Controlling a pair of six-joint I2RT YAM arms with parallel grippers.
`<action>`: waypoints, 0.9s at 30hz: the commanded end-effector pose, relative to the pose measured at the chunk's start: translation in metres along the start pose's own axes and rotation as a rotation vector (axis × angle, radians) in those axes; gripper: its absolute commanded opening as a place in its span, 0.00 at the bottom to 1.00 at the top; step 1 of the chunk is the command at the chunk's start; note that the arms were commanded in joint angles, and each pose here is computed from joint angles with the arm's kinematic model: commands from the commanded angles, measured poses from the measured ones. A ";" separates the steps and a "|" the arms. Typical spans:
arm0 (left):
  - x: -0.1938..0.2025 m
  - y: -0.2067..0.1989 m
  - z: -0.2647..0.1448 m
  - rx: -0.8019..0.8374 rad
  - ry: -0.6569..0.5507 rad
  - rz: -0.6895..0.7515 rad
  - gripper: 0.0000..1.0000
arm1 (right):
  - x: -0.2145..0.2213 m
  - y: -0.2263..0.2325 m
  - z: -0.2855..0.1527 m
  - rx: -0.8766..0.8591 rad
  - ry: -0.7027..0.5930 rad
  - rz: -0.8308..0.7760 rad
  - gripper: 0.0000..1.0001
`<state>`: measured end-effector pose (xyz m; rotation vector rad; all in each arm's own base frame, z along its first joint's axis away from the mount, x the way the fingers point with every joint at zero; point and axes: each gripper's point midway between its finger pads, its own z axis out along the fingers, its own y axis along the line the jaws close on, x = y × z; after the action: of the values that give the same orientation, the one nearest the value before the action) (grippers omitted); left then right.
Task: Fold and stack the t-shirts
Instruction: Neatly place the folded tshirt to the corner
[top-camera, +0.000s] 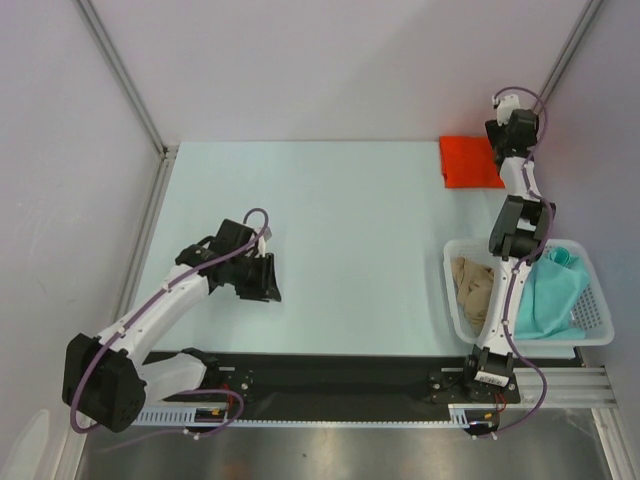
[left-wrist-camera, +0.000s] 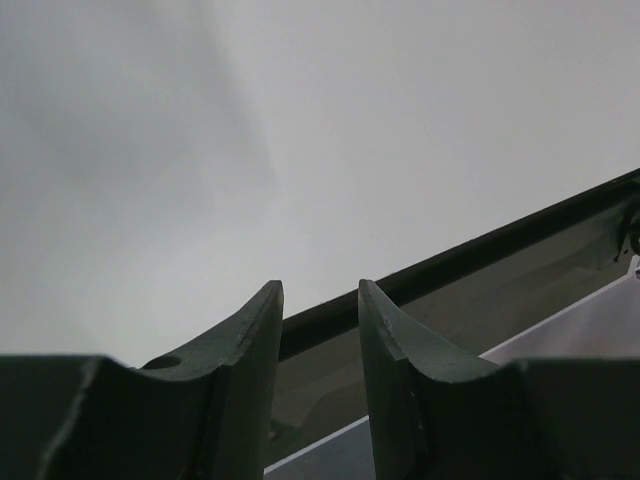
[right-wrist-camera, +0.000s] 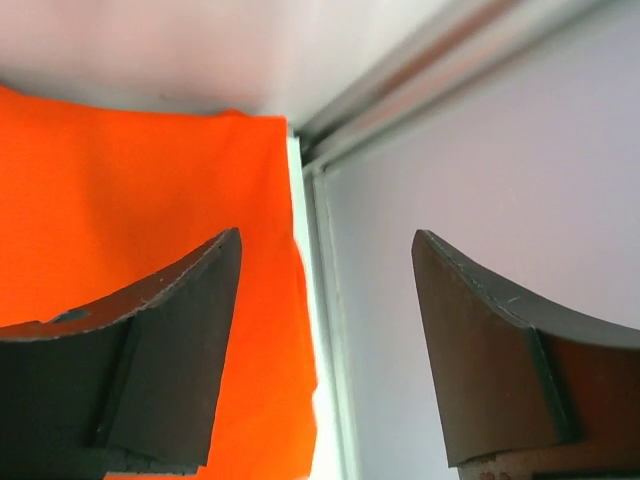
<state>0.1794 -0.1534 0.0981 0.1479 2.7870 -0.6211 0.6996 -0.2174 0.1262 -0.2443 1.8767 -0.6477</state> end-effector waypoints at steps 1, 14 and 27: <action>-0.024 -0.021 -0.021 0.064 -0.103 0.021 0.42 | -0.108 -0.065 -0.068 0.171 -0.075 0.183 0.74; -0.065 -0.062 -0.088 0.192 -0.377 -0.028 0.44 | -0.206 0.110 -0.279 -0.433 -0.056 0.837 0.80; -0.058 -0.041 -0.091 0.265 -0.658 -0.228 0.90 | -0.108 0.248 -0.518 -0.770 0.121 0.951 1.00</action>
<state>0.1990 -0.1575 0.1970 -0.1553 2.2548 -0.8386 0.3246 0.1980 0.1844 0.1192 2.1298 0.6416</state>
